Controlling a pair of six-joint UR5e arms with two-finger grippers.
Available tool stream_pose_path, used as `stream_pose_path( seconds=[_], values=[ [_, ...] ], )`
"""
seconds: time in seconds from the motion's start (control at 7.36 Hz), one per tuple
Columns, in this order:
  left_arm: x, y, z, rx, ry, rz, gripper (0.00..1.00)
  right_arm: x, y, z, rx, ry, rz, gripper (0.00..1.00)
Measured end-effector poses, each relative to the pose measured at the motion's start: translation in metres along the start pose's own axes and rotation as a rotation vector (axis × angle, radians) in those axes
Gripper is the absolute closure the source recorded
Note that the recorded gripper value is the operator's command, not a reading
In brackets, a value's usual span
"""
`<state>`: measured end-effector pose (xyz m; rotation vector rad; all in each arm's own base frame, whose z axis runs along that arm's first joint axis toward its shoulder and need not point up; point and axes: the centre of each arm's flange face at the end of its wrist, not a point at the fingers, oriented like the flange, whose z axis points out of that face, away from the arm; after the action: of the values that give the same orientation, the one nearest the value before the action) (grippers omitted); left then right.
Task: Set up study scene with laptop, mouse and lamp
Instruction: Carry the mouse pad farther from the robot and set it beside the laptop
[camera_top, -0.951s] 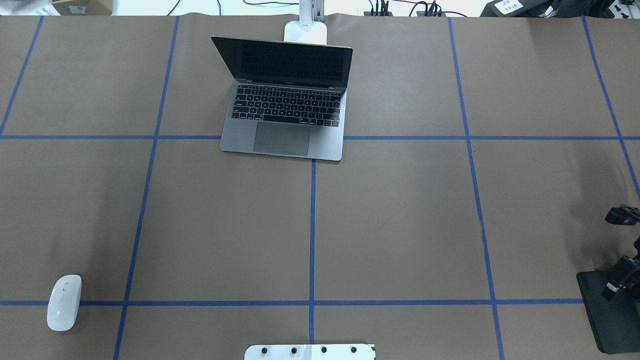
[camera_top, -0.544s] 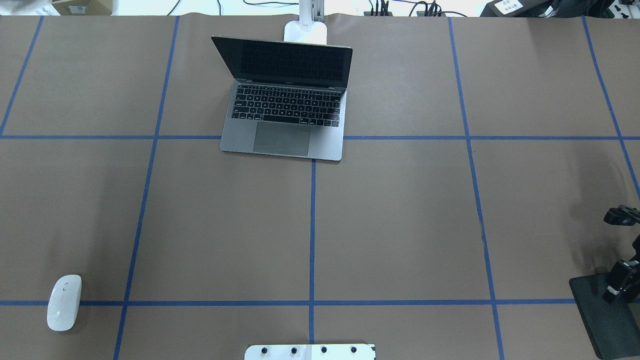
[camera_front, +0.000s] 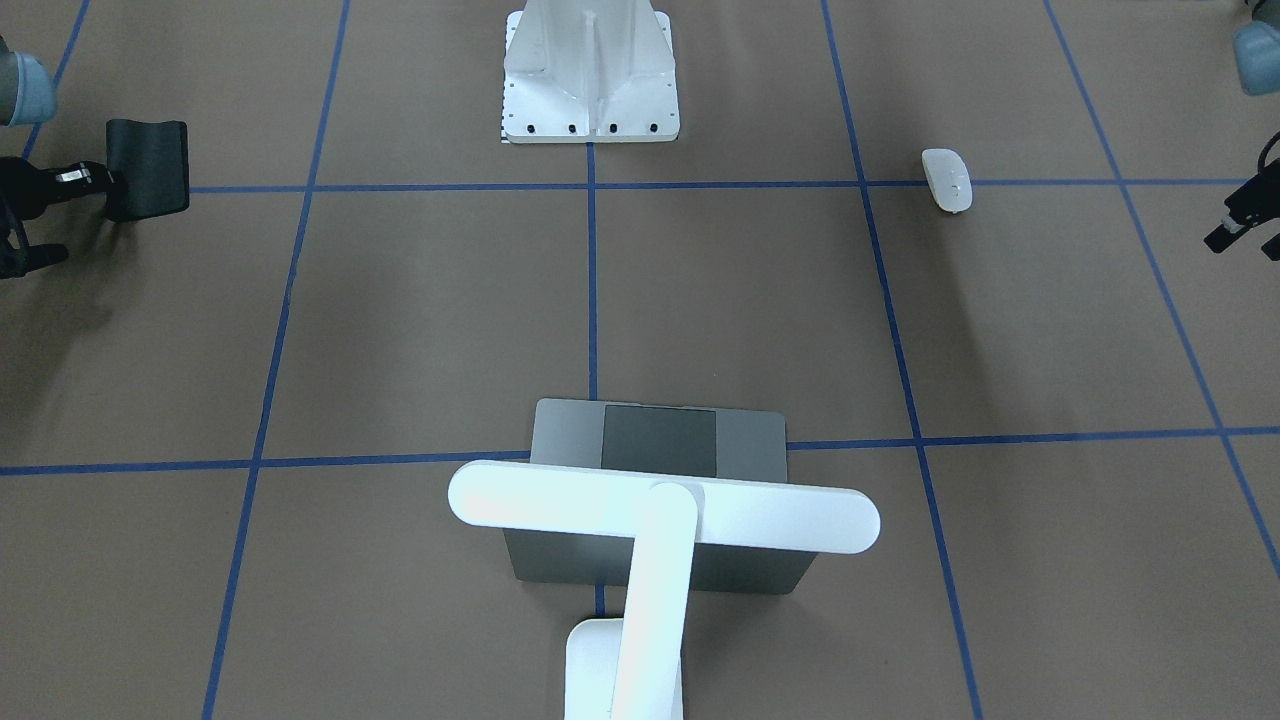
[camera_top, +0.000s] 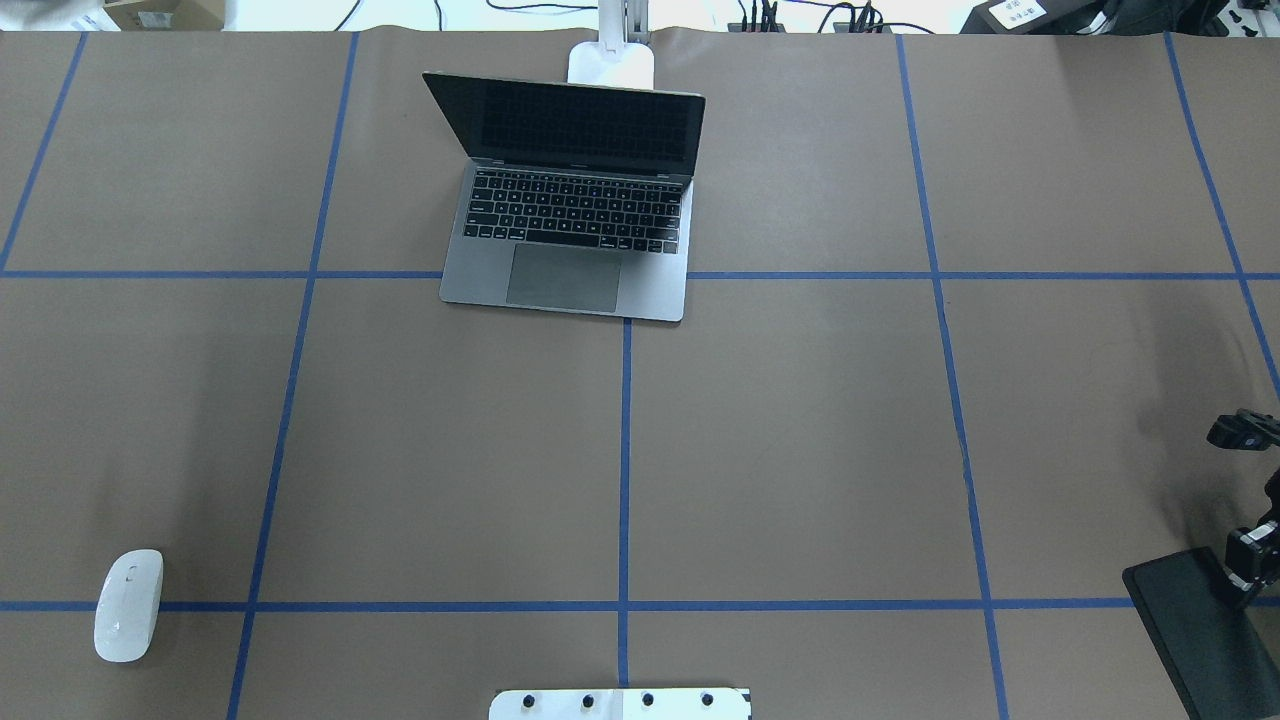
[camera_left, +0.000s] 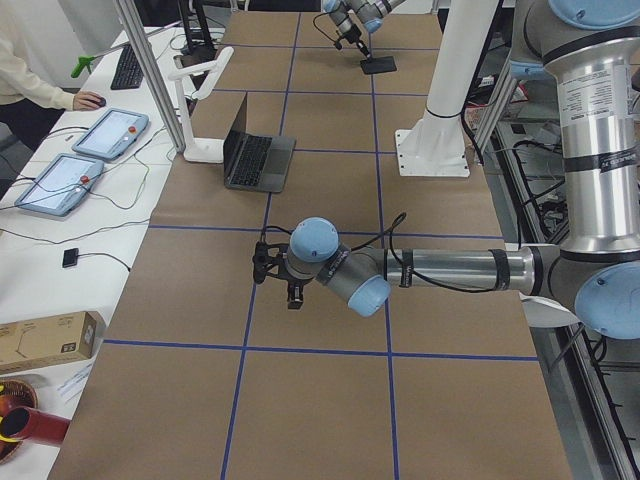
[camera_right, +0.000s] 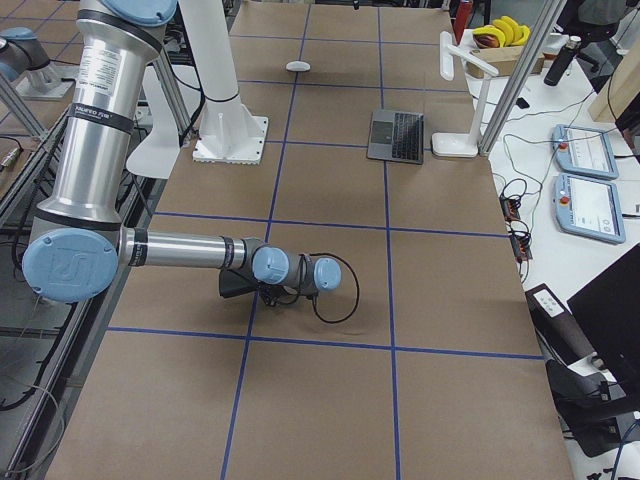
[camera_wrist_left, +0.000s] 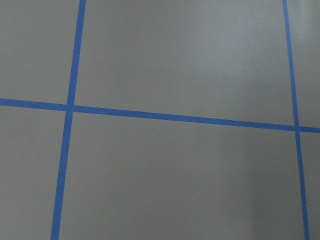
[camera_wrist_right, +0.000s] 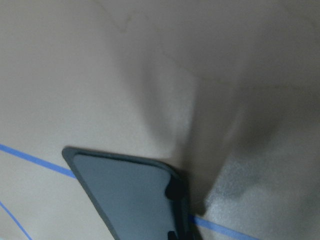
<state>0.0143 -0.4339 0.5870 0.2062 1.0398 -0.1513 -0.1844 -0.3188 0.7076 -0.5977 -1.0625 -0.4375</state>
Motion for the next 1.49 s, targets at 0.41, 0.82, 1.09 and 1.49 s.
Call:
stream_pose_path(
  seconds=[0.41,0.82,1.09,1.49],
  values=[
    [-0.004,0.000,-0.003,-0.004,0.009,0.009,0.04,-0.033,0.013,-0.063,0.145,-0.020,-0.027,1.00],
    [-0.008,0.000,-0.007,-0.005,0.020,0.007,0.04,-0.103,0.017,-0.158,0.324,-0.026,0.003,1.00],
    [-0.007,0.000,-0.008,-0.014,0.038,0.006,0.04,-0.160,-0.002,-0.213,0.420,0.011,0.015,1.00],
    [-0.009,0.000,-0.012,-0.018,0.053,-0.001,0.04,-0.252,-0.038,-0.267,0.523,0.077,0.077,1.00]
  ],
)
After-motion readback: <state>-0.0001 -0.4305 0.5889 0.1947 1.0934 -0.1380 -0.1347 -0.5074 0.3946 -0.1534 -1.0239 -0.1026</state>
